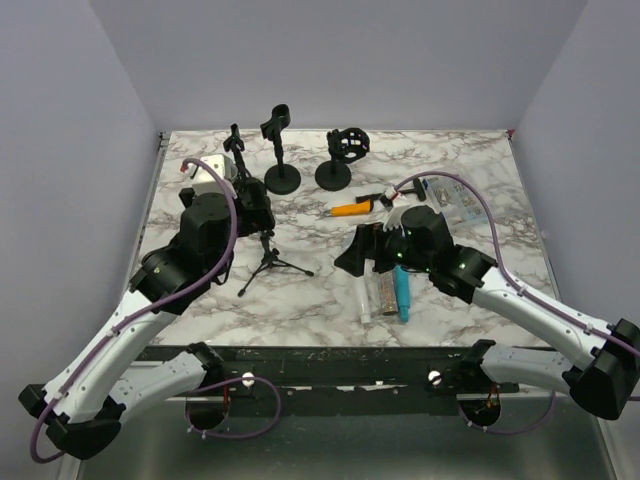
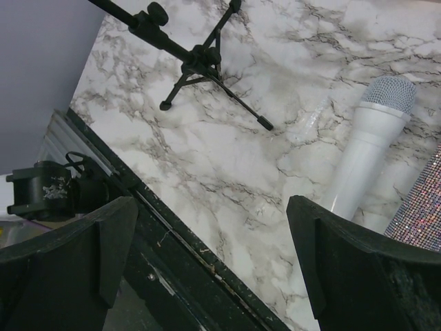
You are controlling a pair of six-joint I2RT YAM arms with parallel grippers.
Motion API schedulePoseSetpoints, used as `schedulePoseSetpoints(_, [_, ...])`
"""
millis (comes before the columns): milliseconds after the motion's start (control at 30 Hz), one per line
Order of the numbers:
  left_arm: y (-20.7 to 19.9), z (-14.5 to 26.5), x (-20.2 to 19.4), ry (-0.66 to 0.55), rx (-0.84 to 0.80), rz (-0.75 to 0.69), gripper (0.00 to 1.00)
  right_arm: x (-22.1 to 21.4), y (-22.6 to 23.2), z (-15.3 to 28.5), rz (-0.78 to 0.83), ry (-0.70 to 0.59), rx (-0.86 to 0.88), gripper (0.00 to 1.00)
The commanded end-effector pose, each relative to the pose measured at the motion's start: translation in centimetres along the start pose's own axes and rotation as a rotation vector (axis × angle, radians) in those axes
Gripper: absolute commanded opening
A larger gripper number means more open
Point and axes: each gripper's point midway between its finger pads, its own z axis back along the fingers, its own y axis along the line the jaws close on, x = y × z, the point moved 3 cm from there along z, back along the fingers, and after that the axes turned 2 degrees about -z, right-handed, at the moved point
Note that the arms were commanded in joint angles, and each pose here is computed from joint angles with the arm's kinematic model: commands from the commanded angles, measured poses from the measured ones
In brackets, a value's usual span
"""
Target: Remove the microphone from the stand
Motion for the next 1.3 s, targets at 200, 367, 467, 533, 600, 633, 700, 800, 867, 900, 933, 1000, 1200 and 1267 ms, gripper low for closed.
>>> schedulePoseSetpoints(200, [3.6,5.9,4.7,-0.043,0.061,-0.016,0.98,1.4,1.0,1.4,0.020,-0.101,0.066,1.00])
schedulePoseSetpoints(367, [5.1,5.9,6.9,-0.008,0.208,-0.017,0.99,1.3,1.9,1.9,0.024,-0.113,0.135,1.00])
schedulePoseSetpoints(467, [5.2,5.0,7.9,-0.031,0.233,0.006,0.98,1.2,2.1,1.9,0.032,-0.117,0.155,1.00])
schedulePoseSetpoints(533, [4.4,3.8,8.5,-0.069,0.175,0.020,0.99,1.1,2.2,1.8,0.042,-0.104,0.165,1.00])
schedulePoseSetpoints(600, [3.9,2.6,8.9,-0.087,0.159,0.033,0.99,1.0,2.2,1.7,0.047,-0.092,0.161,1.00])
schedulePoseSetpoints(633, [3.8,1.7,9.0,-0.080,0.173,0.021,0.98,1.0,2.2,1.7,0.047,-0.092,0.159,1.00])
schedulePoseSetpoints(700, [3.4,0.2,9.3,-0.062,0.185,-0.015,0.98,1.1,2.1,1.9,0.045,-0.101,0.157,1.00])
schedulePoseSetpoints(800, [2.6,-1.9,9.1,-0.047,0.182,-0.085,0.93,0.9,1.8,2.0,0.034,-0.112,0.146,1.00])
schedulePoseSetpoints(867, [2.3,-3.0,8.7,-0.040,0.185,-0.108,0.86,0.7,1.7,2.1,0.030,-0.111,0.144,1.00])
schedulePoseSetpoints(900, [2.2,-3.5,8.5,-0.035,0.183,-0.116,0.82,0.5,1.6,2.1,0.029,-0.108,0.143,1.00])
schedulePoseSetpoints(933, [2.1,-4.0,8.3,-0.028,0.184,-0.130,0.79,0.4,1.5,2.1,0.028,-0.108,0.139,1.00])
schedulePoseSetpoints(1000, [2.2,-4.7,7.9,-0.011,0.212,-0.136,0.78,0.3,1.3,2.0,0.026,-0.104,0.130,1.00])
schedulePoseSetpoints(1200, [3.0,-6.1,6.4,0.010,0.288,-0.152,0.78,0.4,1.3,2.2,0.020,-0.109,0.128,1.00])
schedulePoseSetpoints(1267, [3.1,-6.5,5.8,0.028,0.299,-0.159,0.76,0.5,1.3,2.2,0.025,-0.105,0.118,1.00])
